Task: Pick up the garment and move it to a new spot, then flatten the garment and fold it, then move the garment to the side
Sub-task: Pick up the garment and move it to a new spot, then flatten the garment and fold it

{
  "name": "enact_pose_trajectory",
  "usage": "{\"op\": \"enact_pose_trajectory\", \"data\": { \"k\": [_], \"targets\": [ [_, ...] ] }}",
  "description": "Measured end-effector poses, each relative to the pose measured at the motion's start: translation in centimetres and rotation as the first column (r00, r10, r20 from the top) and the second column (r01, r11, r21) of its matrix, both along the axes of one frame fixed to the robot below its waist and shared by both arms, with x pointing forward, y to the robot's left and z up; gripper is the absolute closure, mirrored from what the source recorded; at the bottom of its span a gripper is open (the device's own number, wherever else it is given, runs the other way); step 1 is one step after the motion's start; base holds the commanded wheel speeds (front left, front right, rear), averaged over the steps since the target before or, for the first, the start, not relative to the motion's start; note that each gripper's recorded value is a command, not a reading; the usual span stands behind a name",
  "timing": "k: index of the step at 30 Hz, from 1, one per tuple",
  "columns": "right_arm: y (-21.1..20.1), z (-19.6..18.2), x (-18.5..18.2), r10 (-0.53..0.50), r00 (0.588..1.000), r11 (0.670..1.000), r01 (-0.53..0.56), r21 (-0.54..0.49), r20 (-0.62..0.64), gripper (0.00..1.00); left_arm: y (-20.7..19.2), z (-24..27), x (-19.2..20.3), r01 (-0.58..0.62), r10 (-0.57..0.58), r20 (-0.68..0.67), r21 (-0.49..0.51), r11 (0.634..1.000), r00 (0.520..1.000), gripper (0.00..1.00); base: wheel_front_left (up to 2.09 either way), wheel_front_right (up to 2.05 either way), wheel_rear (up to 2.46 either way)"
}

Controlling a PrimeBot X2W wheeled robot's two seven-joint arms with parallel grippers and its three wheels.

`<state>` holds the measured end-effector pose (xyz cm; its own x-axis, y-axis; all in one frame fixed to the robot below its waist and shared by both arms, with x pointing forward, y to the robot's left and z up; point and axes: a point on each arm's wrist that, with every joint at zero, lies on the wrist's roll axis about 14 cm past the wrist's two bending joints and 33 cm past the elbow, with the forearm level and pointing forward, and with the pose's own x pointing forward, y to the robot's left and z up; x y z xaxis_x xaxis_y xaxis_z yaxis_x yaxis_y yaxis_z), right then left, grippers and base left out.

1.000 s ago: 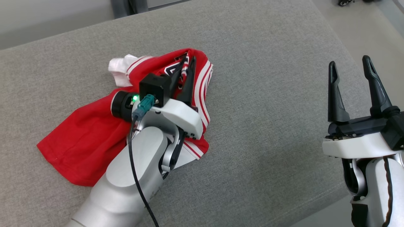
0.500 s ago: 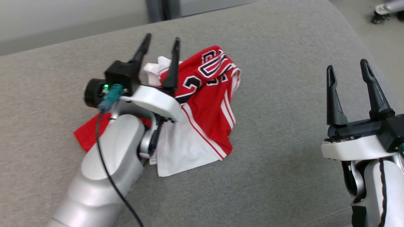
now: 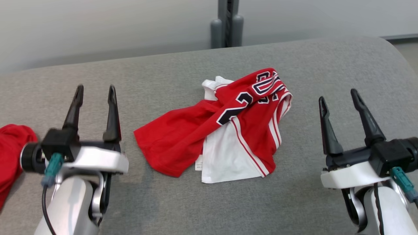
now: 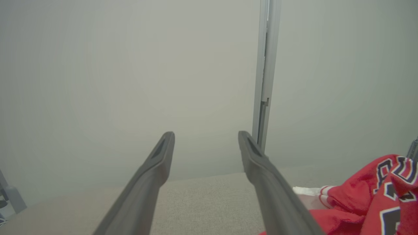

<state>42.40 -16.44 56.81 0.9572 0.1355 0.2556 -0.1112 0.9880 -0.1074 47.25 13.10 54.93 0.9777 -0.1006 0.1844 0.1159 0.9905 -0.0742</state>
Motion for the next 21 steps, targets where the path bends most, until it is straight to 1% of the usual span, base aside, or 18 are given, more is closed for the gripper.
{"op": "enact_pose_trajectory", "data": {
  "k": [5, 6, 8, 10, 14, 21],
  "targets": [
    [1.9, -0.8, -0.5, 0.053, 0.998, 0.999, -0.053, 0.014, -0.022, 0.00, 2.9, -1.4, -3.6, -0.070, 0.071, -0.030, 0.024, 0.997, 0.997, 0.00, 0.00, 0.00, 0.00],
    [2.2, -0.8, -0.5, 0.059, 0.998, 0.998, -0.059, 0.015, -0.023, 0.00, 3.0, -1.5, -4.3, -0.076, 0.077, -0.031, 0.024, 0.997, 0.997, 0.00, 0.00, 0.00, 0.00],
    [2.5, -1.0, -0.8, 0.069, 0.997, 0.998, -0.068, 0.017, -0.028, 0.00, 3.1, -1.9, -5.5, -0.095, 0.094, -0.045, -0.009, 0.995, 0.995, 0.00, 0.00, 0.00, 0.00],
    [2.9, -1.0, -1.0, 0.079, 0.996, 0.997, -0.079, 0.018, -0.031, 0.00, 3.2, -2.3, -6.6, -0.101, 0.101, -0.053, -0.011, 0.995, 0.994, 0.00, 0.00, 0.00, 0.00],
    [3.6, -1.1, -1.2, 0.100, 0.994, 0.995, -0.100, 0.018, -0.034, 0.00, 3.5, -2.4, -7.7, -0.124, 0.123, -0.056, -0.021, 0.992, 0.991, 0.00, 0.00, 0.00, 0.00],
    [3.9, -1.0, -1.4, 0.109, 0.994, 0.994, -0.108, 0.016, -0.033, 0.00, 3.8, -2.1, -7.9, -0.128, 0.127, -0.045, -0.021, 0.992, 0.991, 0.00, 0.00, 0.00, 0.00]
  ]
}}
